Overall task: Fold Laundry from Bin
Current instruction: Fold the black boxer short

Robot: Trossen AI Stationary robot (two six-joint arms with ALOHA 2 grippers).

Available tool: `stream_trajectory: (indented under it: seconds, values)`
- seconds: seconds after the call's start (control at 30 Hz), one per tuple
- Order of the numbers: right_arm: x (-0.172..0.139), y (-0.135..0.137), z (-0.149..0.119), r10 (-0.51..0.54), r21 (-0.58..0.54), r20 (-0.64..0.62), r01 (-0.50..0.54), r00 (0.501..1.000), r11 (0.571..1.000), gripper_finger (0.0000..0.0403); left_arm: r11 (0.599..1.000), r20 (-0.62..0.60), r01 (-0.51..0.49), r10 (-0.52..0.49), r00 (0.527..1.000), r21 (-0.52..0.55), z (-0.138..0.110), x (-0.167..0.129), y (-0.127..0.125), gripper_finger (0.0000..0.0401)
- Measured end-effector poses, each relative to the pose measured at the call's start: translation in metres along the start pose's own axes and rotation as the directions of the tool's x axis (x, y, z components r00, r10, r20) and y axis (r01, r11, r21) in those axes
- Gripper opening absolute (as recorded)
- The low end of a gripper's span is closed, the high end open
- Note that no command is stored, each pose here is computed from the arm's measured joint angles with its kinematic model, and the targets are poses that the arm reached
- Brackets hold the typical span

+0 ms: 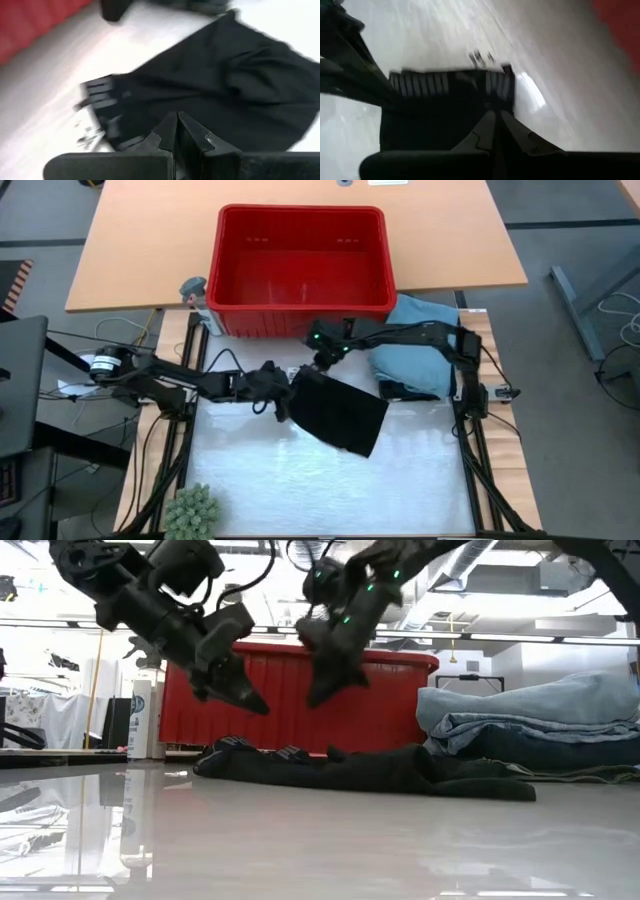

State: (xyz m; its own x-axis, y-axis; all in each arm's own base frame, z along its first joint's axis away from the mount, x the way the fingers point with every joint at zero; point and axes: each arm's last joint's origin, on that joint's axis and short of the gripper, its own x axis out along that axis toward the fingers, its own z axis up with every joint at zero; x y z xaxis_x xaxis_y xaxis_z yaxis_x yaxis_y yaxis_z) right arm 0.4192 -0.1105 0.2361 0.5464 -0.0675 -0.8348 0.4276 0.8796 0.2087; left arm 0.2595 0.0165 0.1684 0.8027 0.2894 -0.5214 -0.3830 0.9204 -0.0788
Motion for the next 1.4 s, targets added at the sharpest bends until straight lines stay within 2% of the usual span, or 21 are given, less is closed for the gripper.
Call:
stream_trajectory:
  seconds: [0.13,0.23,0.33,0.43,0.63,0.77,0.87,1.1,1.2,1.4]
  values:
    - [-0.029,0.011,-0.014,-0.021,-0.051,-0.113,0.016,0.993,0.999,0.0049,0.994,0.061,0.106,-0.107,0.992,0.006,0.005,0.007,-0.003,0.0]
    - [-0.054,0.024,-0.025,-0.075,-0.09,-0.146,0.062,0.986,0.994,0.0049,0.985,0.082,0.168,-0.17,0.982,0.032,0.009,0.007,-0.006,0.0]
    - [-0.072,0.037,-0.033,-0.08,-0.105,-0.164,0.063,0.983,0.993,0.0049,0.984,-0.013,0.167,-0.166,0.986,0.066,0.0,0.007,-0.004,0.0]
    - [-0.076,0.058,-0.045,-0.074,-0.165,-0.196,0.042,0.978,0.985,0.0049,0.983,-0.06,0.153,-0.147,0.987,0.101,-0.011,0.007,0.0,0.0]
    - [-0.078,0.101,-0.066,-0.017,-0.287,-0.209,-0.045,0.978,0.957,0.0068,0.991,-0.099,0.085,-0.075,0.992,0.107,-0.027,0.007,0.014,0.0]
    - [-0.078,0.116,-0.069,-0.049,-0.312,-0.129,0.007,0.99,0.95,0.0104,0.992,-0.098,0.074,-0.064,0.993,0.099,-0.033,0.007,0.019,0.0]
    - [-0.078,0.119,-0.072,-0.094,-0.327,-0.098,0.057,0.991,0.943,0.014,0.993,-0.086,0.07,-0.062,0.994,0.095,-0.033,0.007,0.021,0.0]
    - [-0.046,0.116,-0.093,-0.068,-0.402,-0.106,0.02,0.992,0.916,0.0217,0.99,-0.107,0.066,-0.052,0.993,0.127,-0.037,0.012,0.022,0.0]
    - [-0.037,0.114,-0.097,-0.049,-0.399,-0.071,0.017,0.996,0.917,0.0229,0.991,-0.148,0.091,-0.075,0.986,0.103,-0.046,0.019,0.023,0.0]
    - [-0.028,0.115,-0.096,-0.041,-0.346,-0.05,0.021,0.998,0.938,0.0226,0.994,-0.172,0.089,-0.076,0.982,0.066,-0.056,0.031,0.022,0.0]
